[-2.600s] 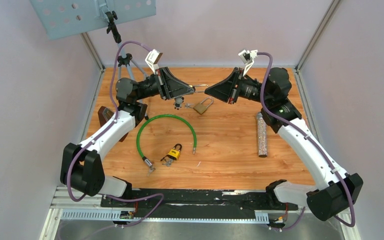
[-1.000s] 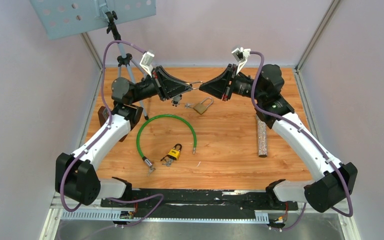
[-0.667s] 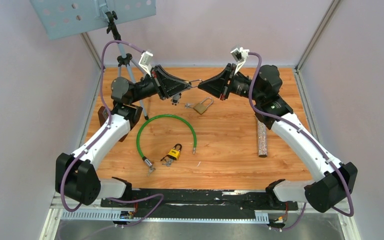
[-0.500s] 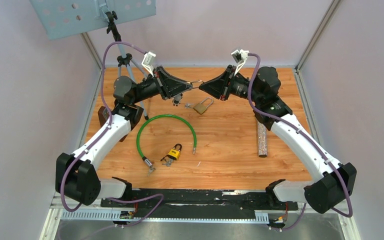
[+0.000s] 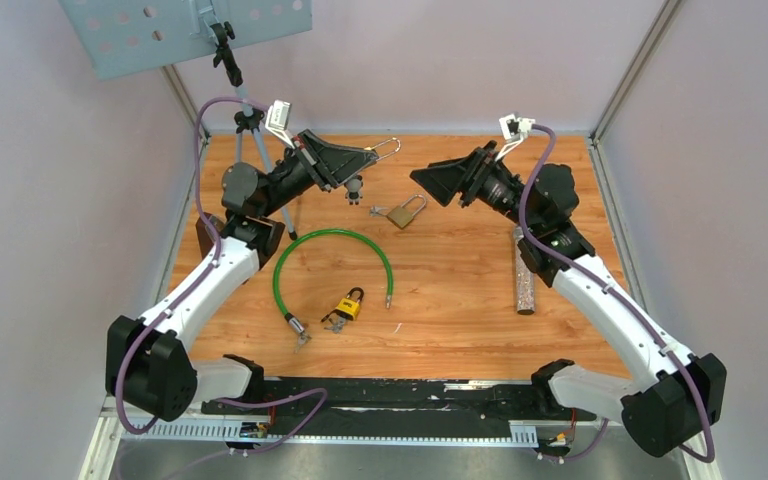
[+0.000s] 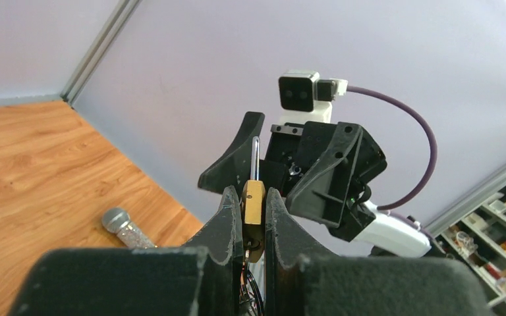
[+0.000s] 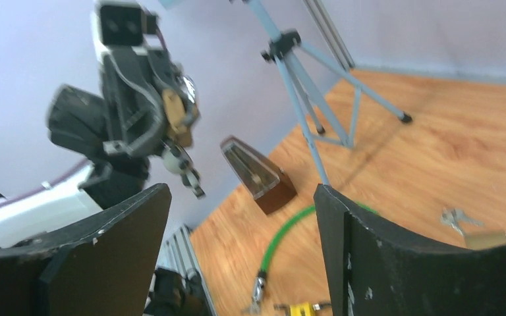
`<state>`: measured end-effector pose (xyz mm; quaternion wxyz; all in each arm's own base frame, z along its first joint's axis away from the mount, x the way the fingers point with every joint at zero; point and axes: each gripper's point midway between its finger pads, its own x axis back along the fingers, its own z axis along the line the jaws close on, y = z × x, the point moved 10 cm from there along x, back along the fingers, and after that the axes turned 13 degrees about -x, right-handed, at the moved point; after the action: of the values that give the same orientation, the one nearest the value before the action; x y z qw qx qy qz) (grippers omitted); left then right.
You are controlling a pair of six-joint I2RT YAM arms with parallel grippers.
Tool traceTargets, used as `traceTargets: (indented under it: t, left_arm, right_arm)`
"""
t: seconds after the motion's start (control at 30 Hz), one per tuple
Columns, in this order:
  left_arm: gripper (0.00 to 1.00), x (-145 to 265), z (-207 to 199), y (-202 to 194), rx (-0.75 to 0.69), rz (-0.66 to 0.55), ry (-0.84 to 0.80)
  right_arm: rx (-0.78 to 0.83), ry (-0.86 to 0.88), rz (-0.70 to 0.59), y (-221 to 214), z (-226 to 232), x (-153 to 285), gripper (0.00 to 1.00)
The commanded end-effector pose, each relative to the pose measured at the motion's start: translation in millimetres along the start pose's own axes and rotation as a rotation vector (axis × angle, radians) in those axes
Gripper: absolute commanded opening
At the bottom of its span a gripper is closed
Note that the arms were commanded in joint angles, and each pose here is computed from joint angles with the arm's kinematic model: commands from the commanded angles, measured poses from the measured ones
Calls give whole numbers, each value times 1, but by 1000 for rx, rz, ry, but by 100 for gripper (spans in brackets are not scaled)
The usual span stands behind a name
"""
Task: Lock with the key
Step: Lock the lock.
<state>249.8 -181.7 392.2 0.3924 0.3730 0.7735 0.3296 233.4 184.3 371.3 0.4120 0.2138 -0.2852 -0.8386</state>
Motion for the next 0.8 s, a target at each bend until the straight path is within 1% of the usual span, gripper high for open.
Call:
traceTargets:
  t: [0.0,0.17,0.23,0.33,0.43,0.47,0.5,0.53,0.7,0.73,0.77]
  left_arm:
    - [0,1,-16,17,39,-128,-33]
    - [0,-2,-16,18,123,-128,-62]
    - [0,-2,-16,17,138,-129,-62]
    - [0,-2,-15,17,146,-135,-64]
    - [0,-3,-15,17,152,-132,-68]
    - [0,-3,-15,17,153,-132,-69]
    - [0,-3,-14,17,154,-131,-68]
    - [0,-4,-14,17,152,-130,-66]
    - [0,-6,-13,19,141,-118,-61]
    - [0,-7,-13,20,138,-117,-62]
    - [0,-7,-13,20,136,-115,-65]
  right_arm:
    - [-79,150,-165,27,30,-9,82]
    - [-156,207,-137,42,41,-30,83]
    - [-178,229,-126,45,44,-36,80]
    - [-198,247,-99,47,47,-45,70]
    - [-216,267,-65,46,46,-53,58]
    - [-220,278,-60,46,48,-55,51]
    - [-217,290,-53,45,49,-57,48]
    - [-214,300,-48,45,51,-59,47]
    - [-216,309,-20,41,53,-67,50]
    - [-221,306,-16,40,52,-68,50]
    - [-224,303,-14,39,51,-70,48]
